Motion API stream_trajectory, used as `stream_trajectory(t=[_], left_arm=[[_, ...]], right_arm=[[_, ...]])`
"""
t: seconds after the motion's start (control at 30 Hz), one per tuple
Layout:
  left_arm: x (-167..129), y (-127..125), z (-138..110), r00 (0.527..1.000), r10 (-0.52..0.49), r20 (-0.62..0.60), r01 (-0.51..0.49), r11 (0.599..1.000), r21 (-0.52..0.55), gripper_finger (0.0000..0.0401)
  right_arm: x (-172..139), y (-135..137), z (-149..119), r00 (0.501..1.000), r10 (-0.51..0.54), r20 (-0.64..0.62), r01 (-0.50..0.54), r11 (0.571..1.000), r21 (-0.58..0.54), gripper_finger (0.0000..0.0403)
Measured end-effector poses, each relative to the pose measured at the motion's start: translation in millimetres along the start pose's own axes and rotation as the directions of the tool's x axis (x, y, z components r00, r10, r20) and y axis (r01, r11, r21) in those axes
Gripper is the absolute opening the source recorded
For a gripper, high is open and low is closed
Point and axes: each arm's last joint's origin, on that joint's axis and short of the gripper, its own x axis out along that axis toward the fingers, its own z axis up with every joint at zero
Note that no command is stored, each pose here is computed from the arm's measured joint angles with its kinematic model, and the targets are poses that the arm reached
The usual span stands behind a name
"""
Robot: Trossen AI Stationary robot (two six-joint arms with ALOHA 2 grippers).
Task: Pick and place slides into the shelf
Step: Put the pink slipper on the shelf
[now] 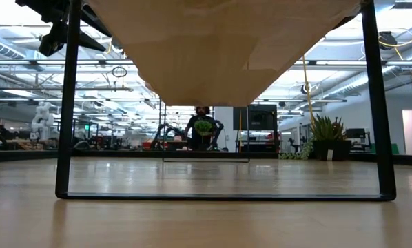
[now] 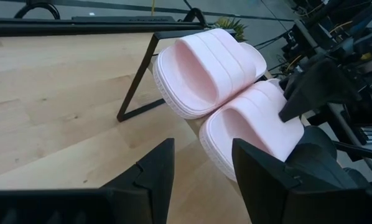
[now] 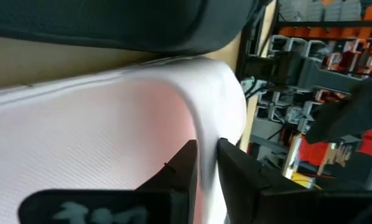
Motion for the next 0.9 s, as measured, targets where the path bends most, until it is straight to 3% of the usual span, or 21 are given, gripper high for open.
stream_trajectory(t=[0.9], left_arm=[[0, 0, 0, 1.000, -0.001, -0.001, 0.000, 1.000, -0.005, 0.0161]], right_arm=[[-13, 0, 7, 0.999, 0.035, -0.038, -0.033, 0.997, 0.063, 0.0054]])
